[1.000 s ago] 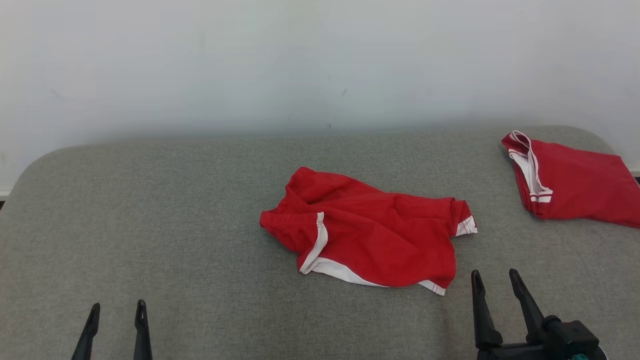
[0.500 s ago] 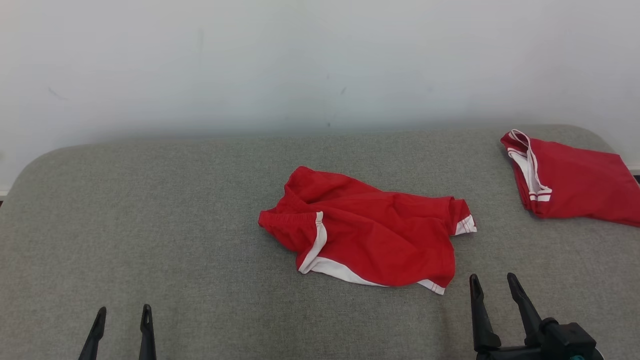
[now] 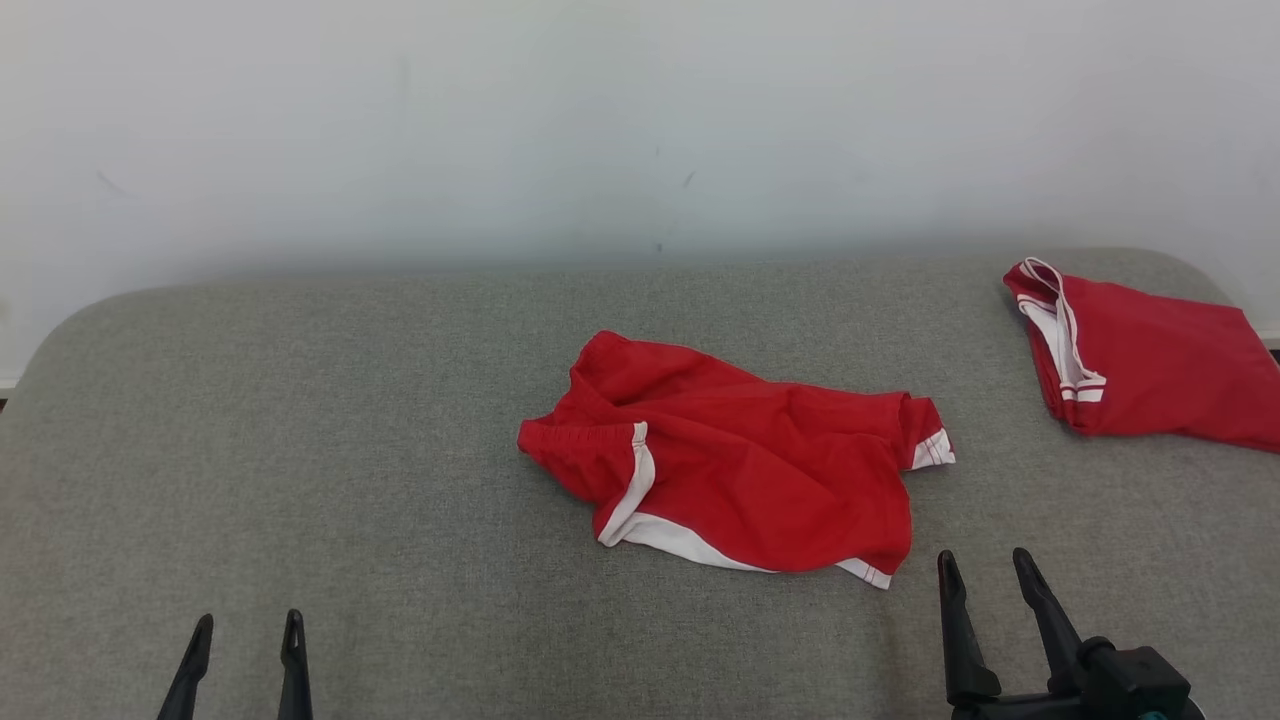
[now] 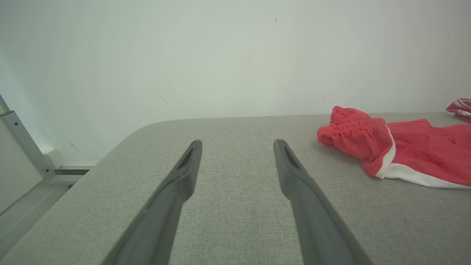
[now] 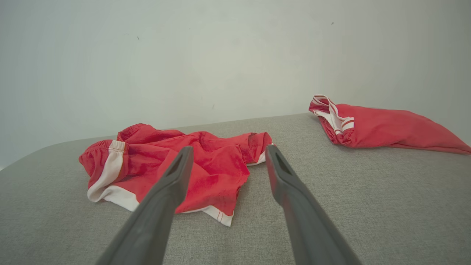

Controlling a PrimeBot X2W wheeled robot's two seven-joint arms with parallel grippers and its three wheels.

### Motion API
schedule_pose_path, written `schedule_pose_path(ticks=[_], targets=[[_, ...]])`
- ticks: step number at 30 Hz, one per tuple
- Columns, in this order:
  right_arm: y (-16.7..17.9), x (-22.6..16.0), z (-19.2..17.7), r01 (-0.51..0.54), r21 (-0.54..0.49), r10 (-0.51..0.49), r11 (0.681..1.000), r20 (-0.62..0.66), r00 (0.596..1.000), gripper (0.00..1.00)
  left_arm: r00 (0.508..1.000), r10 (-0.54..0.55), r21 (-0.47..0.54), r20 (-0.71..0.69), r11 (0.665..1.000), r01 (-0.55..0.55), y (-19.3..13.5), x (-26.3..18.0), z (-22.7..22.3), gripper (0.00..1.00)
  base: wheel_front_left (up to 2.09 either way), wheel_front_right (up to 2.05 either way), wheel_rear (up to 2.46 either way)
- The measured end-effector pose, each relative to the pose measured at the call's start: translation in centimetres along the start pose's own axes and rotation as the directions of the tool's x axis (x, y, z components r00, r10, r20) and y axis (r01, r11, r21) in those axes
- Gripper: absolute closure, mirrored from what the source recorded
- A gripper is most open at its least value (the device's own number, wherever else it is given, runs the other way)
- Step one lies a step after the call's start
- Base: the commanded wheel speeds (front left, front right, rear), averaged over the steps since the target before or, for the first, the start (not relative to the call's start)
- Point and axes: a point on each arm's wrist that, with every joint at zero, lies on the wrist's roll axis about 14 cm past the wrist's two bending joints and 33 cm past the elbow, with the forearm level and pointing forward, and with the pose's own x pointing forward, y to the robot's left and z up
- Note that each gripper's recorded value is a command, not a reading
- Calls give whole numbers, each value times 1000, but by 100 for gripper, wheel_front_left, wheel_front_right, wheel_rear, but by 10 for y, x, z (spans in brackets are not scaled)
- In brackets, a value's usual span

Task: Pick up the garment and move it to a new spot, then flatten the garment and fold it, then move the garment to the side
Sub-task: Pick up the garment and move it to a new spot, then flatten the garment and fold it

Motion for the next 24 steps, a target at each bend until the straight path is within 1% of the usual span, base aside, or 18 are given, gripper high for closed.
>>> schedule_pose_path(ticks=[24], targets=[[2,-1,-1,-5,0,5,1000,-4,1000,0,1000,3,-4,-5,1000,-3,0,-1,-2,0,0,0,0]])
